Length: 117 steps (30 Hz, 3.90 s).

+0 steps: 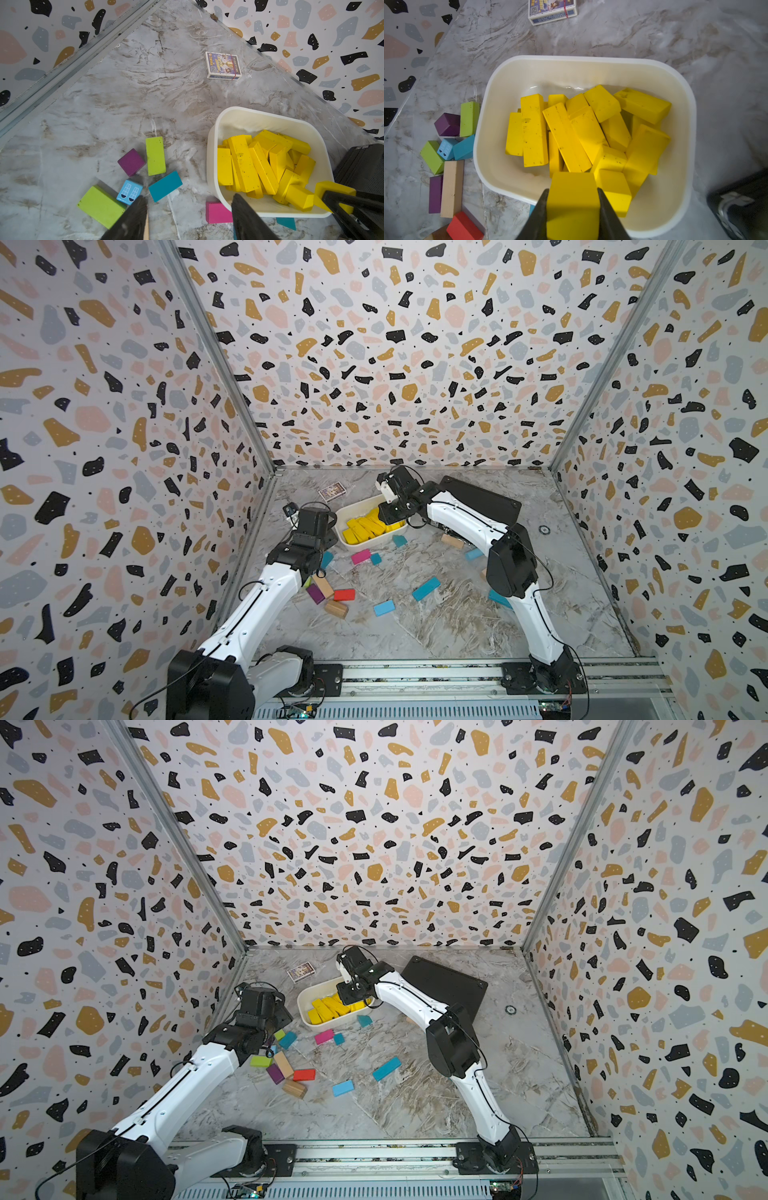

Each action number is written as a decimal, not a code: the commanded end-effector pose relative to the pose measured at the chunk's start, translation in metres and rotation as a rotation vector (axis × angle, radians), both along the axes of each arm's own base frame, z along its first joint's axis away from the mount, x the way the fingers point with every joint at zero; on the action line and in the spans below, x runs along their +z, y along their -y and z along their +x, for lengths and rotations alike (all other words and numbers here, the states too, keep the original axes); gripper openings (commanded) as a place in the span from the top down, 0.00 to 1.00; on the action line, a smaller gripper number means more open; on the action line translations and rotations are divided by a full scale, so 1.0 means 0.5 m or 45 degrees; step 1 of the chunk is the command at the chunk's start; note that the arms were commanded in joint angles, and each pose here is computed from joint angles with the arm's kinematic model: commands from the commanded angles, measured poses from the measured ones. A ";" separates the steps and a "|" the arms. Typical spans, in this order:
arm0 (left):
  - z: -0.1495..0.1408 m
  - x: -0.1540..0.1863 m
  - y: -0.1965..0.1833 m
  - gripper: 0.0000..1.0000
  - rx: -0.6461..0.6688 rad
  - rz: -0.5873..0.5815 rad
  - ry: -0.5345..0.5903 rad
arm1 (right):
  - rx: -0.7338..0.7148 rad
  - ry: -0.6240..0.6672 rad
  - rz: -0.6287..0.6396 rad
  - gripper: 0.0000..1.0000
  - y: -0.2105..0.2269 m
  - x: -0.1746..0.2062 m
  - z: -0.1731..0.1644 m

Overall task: Pick out the yellow building blocks
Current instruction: Place the building block in the storage box, then reset both arms

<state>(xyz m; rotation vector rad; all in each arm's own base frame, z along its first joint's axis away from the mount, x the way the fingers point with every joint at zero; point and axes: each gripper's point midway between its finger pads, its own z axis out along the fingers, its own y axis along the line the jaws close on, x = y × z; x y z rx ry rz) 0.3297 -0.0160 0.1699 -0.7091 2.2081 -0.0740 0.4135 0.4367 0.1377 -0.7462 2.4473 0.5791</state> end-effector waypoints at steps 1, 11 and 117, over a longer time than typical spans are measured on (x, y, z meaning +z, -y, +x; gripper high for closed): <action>0.008 -0.008 0.002 0.34 -0.030 0.014 -0.007 | 0.038 0.061 0.003 0.76 -0.016 0.008 0.013; 0.008 -0.015 -0.013 0.29 -0.003 0.070 -0.015 | 0.157 0.121 -0.125 0.47 -0.011 -0.033 0.005; 0.090 -0.140 -0.042 0.00 -0.454 0.604 0.414 | -1.152 0.812 -0.227 0.01 0.949 -0.107 -0.068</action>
